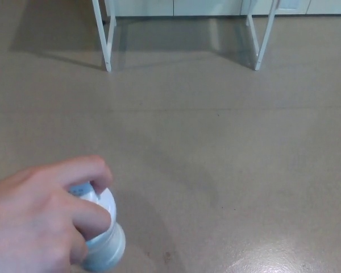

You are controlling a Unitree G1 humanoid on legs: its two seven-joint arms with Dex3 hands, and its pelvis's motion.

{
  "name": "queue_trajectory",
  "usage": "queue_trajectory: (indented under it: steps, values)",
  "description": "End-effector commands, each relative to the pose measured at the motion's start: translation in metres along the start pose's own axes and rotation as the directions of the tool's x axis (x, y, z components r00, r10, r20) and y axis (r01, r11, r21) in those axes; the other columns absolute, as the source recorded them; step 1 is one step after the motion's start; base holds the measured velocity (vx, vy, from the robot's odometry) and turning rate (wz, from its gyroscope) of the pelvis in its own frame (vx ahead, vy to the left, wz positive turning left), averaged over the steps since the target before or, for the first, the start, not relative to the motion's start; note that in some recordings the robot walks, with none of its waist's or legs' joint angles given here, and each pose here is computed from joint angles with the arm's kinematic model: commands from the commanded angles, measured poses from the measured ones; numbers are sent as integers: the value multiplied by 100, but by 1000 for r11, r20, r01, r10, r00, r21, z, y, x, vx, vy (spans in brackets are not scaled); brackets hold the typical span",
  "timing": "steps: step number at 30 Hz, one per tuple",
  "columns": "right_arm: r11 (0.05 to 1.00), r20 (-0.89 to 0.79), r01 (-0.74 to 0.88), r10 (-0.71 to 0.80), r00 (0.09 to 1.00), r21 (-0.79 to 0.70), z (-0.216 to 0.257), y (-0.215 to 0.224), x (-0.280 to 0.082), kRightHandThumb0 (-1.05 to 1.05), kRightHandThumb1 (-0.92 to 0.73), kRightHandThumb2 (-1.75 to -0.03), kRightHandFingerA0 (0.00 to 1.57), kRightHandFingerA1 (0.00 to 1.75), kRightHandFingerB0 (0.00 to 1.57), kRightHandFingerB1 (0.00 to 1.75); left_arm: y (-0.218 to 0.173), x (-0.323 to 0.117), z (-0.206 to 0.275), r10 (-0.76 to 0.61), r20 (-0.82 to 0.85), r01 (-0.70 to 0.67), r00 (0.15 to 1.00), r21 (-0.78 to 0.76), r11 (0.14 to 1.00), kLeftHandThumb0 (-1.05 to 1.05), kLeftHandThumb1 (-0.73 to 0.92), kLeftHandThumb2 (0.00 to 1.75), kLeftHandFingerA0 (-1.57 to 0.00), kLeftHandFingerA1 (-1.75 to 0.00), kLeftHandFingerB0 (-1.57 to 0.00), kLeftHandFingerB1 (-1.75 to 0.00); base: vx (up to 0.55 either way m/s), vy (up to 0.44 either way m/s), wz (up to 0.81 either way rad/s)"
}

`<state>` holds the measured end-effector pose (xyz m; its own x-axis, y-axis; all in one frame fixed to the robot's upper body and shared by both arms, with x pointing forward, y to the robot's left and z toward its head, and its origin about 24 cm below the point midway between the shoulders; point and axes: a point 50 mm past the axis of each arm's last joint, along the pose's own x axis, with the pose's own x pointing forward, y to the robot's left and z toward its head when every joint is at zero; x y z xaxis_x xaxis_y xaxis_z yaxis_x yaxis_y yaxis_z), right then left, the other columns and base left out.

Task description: The robot picks up a bottle from a person using its left hand and walk towards the table in frontand put the bottle on the table.

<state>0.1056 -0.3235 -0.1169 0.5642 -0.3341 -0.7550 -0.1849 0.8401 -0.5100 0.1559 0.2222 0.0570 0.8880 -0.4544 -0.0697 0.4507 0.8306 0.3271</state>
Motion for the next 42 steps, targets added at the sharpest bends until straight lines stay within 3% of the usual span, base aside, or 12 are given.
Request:
queue_trajectory:
  steps: [1, 4, 6, 8, 12, 14, 17, 18, 19, 22, 25, 42]
  values:
    - [1000, -27, -3, 3, 1000, -24, -8, -1, -3, -27, -68, -60, 56, 45, 38, 36, -23, 10, 37, -255, 76, 261, 964, -82, 962, -56, 34, 77, 0, -22, 0, -15, 0, 0, 0]
    - [1000, -28, -7, 6, 1000, -24, -8, 0, -3, -27, -68, -60, 58, 46, 38, 36, -24, 20, 37, -257, 83, 264, 963, -81, 961, -63, 32, 65, -5, -24, 0, -15, 0, 0, 0]
    - [1000, -24, -8, 7, 1000, -24, -8, 0, -3, -27, -68, -60, 59, 46, 39, 36, -24, 27, 37, -251, 89, 257, 964, -59, 965, -55, 33, 78, 0, -28, 0, -19, 0, 0, 0]
    - [1000, -29, -12, 11, 1000, -22, -8, 0, -2, -28, -68, -60, 58, 45, 38, 36, -24, 31, 37, -246, 98, 252, 964, -54, 966, -65, 41, 57, -4, -26, 0, -20, 0, 0, 0]
    - [999, -21, -7, 6, 1000, -39, -6, -1, -2, -29, -68, -60, 65, 48, 41, 36, -26, 43, 40, -219, 95, 223, 971, -34, 974, -59, 39, 77, -6, -33, -5, -14, 0, 0, 0]
    - [999, -21, -5, 4, 1000, -37, -5, -1, -1, -29, -68, -60, 64, 48, 41, 37, -27, 47, 41, -206, 98, 209, 974, -24, 978, -68, 47, 56, -10, -30, -2, -21, 0, 0, 0]
    - [999, -22, -8, 7, 1000, -36, -4, 1, -1, -29, -68, -60, 64, 48, 42, 37, -34, 54, 45, -148, 114, 154, 982, -50, 987, -62, 48, 78, -39, -53, -5, -27, 0, 0, 0]
    - [999, -22, -9, 9, 1000, -34, -3, 1, 0, -29, -68, -60, 62, 47, 43, 37, -36, 56, 47, -115, 128, 119, 985, -26, 993, -41, 73, 62, -82, -50, -23, -29, 0, 0, 0]
    - [999, -19, -10, 10, 1000, -31, -3, 1, 0, -28, -69, -60, 59, 46, 42, 37, -38, 57, 48, -93, 132, 95, 987, -10, 995, -26, 82, 64, -113, -74, -66, -47, 0, 0, 0]
    - [1000, -11, -10, 10, 1000, -26, -2, 1, 0, -28, -68, -60, 59, 46, 42, 37, -44, 61, 50, -40, 149, 40, 988, 0, 999, -24, 76, 71, -113, -95, -80, -70, 0, 0, 0]
    - [1000, -7, -9, 9, 1000, -29, 0, 0, 0, -28, -69, -60, 59, 46, 42, 37, -49, 61, 50, -3, 150, 1, 989, 11, 1000, -23, 75, 78, -106, -113, -70, -97, 0, 0, 0]
    - [998, -18, -40, 39, 999, -55, -5, 4, -2, -29, -69, -60, 57, 46, 44, 37, -60, 52, 43, -7, 118, 7, 993, -4, 1000, -24, 80, 72, -95, -126, -62, -99, 0, 0, 0]
